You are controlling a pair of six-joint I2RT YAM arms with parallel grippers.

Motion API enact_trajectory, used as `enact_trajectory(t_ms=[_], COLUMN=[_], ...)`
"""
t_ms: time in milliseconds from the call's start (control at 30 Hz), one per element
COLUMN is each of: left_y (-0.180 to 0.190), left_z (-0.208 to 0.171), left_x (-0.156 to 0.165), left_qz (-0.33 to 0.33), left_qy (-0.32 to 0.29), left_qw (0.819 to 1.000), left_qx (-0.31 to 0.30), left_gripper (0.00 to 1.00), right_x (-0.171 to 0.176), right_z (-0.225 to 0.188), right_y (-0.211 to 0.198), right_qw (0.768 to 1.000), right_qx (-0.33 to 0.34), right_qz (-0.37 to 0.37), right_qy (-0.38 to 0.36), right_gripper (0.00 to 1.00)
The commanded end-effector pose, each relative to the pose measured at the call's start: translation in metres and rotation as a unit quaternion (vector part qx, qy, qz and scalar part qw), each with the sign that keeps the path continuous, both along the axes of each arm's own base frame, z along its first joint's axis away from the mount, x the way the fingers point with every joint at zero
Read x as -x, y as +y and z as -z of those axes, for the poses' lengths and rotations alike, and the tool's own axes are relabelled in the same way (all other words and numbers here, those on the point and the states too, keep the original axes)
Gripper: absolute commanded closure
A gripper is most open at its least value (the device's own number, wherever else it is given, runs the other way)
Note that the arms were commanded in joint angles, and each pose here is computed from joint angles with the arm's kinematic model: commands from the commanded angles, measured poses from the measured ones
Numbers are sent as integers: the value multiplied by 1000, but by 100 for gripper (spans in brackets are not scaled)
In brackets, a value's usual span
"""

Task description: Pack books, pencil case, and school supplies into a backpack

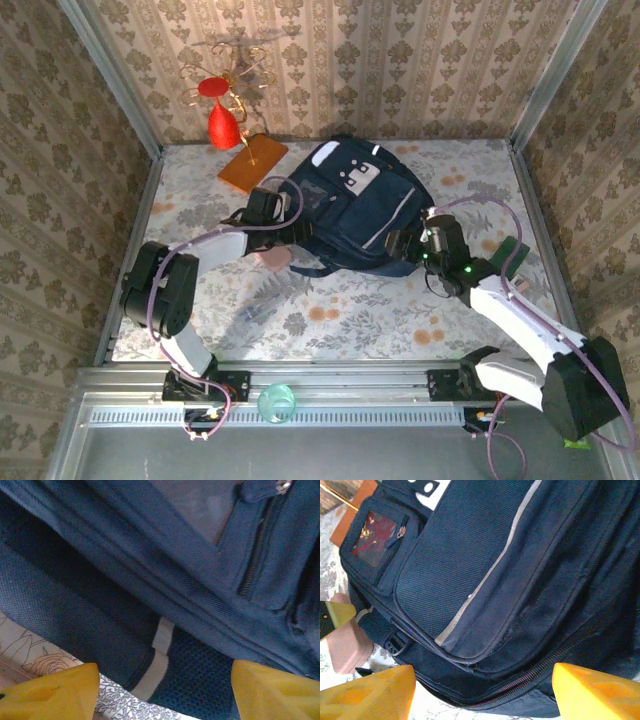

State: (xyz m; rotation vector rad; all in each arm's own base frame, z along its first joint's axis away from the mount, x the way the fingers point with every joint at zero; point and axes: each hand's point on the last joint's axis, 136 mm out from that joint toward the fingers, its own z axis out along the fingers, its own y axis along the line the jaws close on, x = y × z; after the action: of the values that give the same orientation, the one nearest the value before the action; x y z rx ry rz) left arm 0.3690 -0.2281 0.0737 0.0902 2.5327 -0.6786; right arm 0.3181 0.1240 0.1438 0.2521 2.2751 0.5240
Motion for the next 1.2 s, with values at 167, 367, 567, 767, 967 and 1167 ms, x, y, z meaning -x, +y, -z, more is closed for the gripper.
enact_trajectory(t_ms=[167,367,567,767,967,1167], left_y=[21,1,-16,-23,-16,-2], left_z=[1,13,24,33,27,30], left_x=[-1,-11,-16,-11,-1,8], left_qz=[-45,-28,-16,-11,-16,-24], left_qy=[-10,7,14,21,10,10], left_qw=[998,999,1000,1000,1000,998], left_qx=[-32,-15,-9,-9,-18,-55], left_gripper=[27,29,37,45,45,39], right_x=[-10,-9,-4,-3,-4,-4], right_z=[4,9,9,9,13,14], right_y=[9,17,25,30,32,32], right_qw=[1000,1000,1000,1000,1000,1000], right_qx=[8,4,4,6,9,8], right_qz=[-4,-9,-22,-27,-28,-29], right_qy=[-2,2,5,3,8,8], right_gripper=[25,25,26,25,25,25])
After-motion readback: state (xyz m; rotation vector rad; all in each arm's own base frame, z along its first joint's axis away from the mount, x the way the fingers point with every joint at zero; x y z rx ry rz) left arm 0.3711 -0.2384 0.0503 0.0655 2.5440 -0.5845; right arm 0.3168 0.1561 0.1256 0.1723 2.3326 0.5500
